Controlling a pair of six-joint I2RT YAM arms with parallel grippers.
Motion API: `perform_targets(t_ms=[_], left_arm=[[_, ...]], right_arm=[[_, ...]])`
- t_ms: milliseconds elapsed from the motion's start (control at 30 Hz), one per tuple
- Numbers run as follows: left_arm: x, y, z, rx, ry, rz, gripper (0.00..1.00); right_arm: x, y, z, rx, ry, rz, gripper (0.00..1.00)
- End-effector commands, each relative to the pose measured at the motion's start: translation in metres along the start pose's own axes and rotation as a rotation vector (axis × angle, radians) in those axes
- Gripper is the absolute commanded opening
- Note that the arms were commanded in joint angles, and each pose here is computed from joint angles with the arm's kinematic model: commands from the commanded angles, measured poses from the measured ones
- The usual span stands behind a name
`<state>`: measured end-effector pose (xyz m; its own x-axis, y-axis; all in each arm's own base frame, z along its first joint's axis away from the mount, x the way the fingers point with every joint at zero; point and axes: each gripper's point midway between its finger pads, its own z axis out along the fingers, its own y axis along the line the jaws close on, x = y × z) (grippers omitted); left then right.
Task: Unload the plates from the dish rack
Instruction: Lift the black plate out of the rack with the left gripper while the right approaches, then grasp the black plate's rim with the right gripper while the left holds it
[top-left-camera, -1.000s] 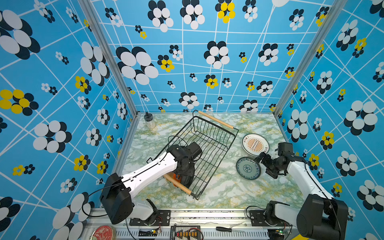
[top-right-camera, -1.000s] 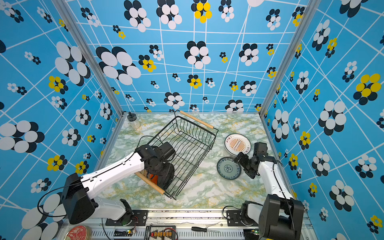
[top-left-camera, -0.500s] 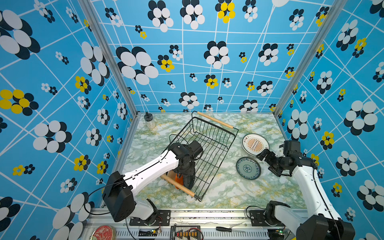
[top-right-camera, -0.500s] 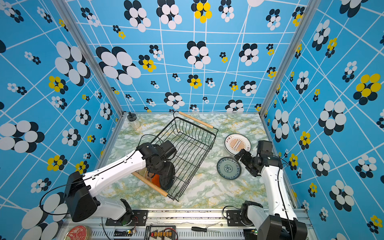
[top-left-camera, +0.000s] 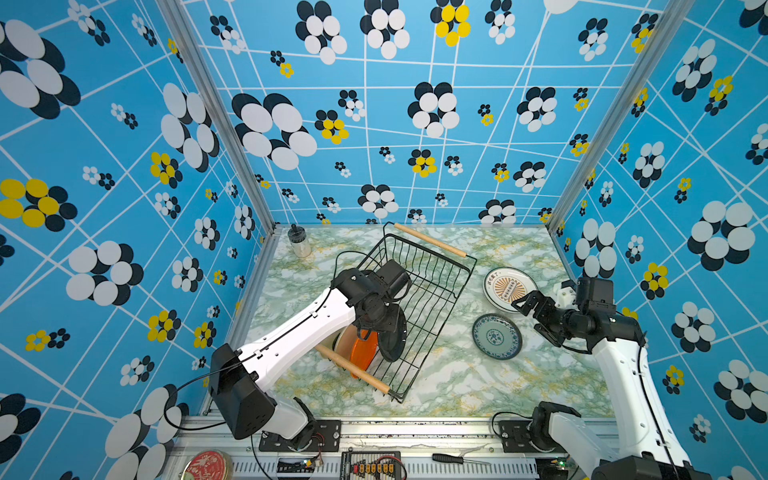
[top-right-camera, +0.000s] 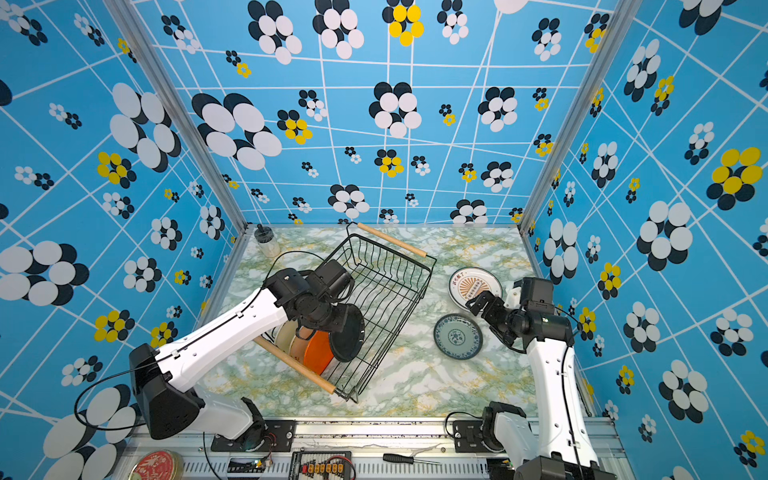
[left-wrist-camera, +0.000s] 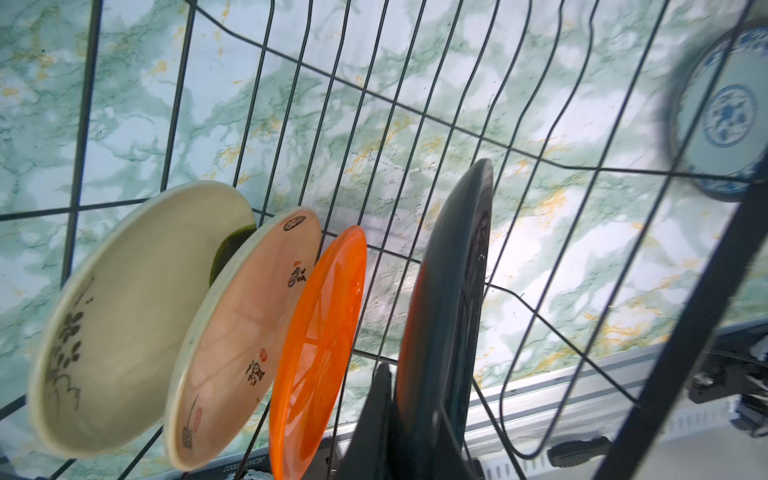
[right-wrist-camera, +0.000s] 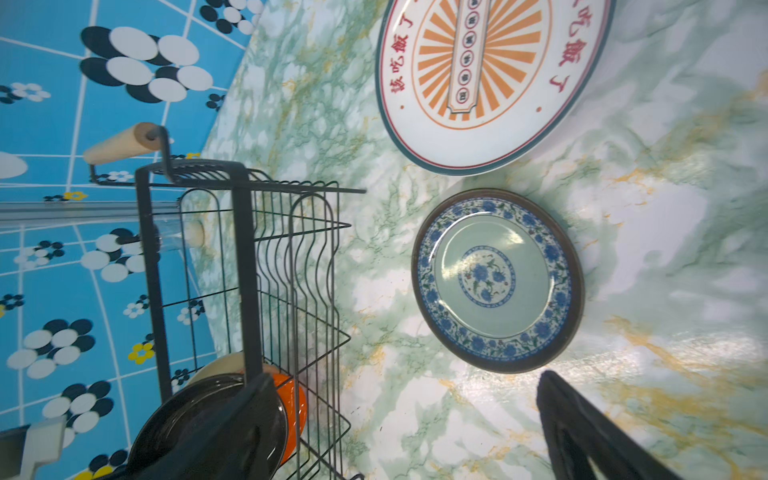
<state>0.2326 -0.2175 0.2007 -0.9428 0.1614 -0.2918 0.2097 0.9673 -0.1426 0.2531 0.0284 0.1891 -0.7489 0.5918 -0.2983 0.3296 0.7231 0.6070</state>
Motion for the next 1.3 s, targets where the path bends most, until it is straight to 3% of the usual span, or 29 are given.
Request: perform_targets(t_ms=[0,167,333,533,800,1100,1267], left_arm=[[-0.034,-0.029,-0.030,0.196,-0.101,-0.060,0.00],[-0.076,-0.064,-0.072,0.397,-0.233,-0.115,0.00],[-0.105,-0.088,-0.094,0.593,-0.311,-0.208,0.00],[-0.129,-0.108,-0.100,0.724,-0.378,-0.313,0.00],[-0.133,-0.134,-0.086,0.809,-0.369,-0.384,0.00],[-0.133,-0.148,-0.076,0.842,-0.369,-0.440,0.00],[-0.134,-0.156,-0.074,0.851,-0.362,-0.444,0.00]], right_arm=[[-0.001,0.043,-0.015,-0.204,0.006,-0.074,0.99],[-0.002,0.066,-0.022,-0.339,0.004,-0.061,0.99],[-0.014,0.085,-0.019,-0.502,-0.042,0.065,0.99],[-0.019,0.105,-0.020,-0.582,-0.039,0.099,0.99],[-0.016,0.144,-0.018,-0.655,0.025,0.063,0.97],[-0.015,0.184,-0.017,-0.750,0.073,0.020,0.78],[-0.014,0.191,-0.014,-0.771,0.084,0.011,0.55]])
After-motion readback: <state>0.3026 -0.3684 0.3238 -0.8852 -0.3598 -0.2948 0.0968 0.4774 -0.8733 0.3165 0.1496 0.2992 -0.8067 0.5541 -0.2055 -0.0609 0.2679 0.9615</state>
